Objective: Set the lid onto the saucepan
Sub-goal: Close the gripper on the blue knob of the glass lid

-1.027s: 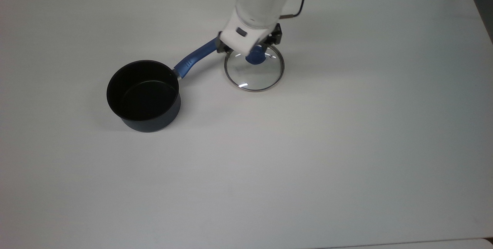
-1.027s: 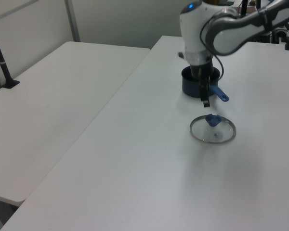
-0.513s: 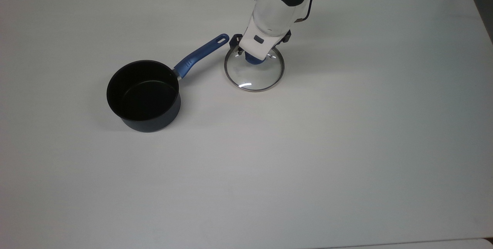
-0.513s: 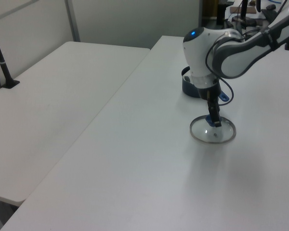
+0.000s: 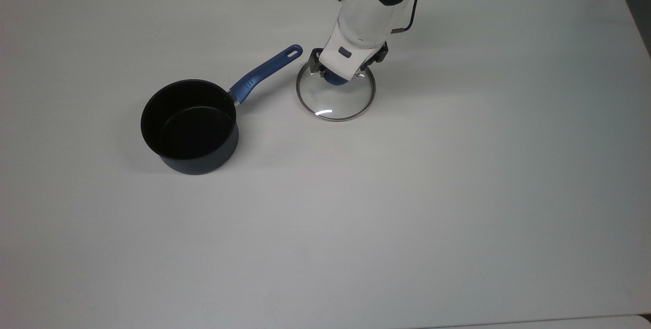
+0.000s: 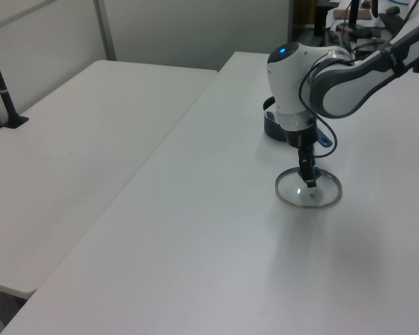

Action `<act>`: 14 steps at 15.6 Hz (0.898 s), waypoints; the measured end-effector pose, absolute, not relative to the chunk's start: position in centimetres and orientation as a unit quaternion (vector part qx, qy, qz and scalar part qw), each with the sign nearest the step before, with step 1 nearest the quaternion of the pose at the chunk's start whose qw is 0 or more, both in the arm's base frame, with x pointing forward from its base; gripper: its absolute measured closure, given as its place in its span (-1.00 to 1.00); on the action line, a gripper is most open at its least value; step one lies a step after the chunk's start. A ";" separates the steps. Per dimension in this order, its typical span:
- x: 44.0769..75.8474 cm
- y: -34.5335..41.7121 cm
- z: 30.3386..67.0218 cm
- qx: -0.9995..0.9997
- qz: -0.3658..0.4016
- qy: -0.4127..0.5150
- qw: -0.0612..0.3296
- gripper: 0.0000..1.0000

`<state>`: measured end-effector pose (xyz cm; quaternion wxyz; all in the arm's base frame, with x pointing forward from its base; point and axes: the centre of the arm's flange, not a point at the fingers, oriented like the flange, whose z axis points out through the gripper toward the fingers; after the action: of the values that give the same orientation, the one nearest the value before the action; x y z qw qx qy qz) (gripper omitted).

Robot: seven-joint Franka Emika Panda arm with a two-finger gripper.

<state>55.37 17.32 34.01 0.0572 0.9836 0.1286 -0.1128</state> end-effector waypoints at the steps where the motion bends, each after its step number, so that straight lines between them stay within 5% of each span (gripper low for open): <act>1: 55.4 17.4 34.0 0.985 -0.109 0.124 0.057 -0.76; 14: 56.3 17.3 33.7 0.990 -0.081 0.098 0.053 -0.32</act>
<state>56.32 17.34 33.70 0.0533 0.9904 0.0985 -0.0809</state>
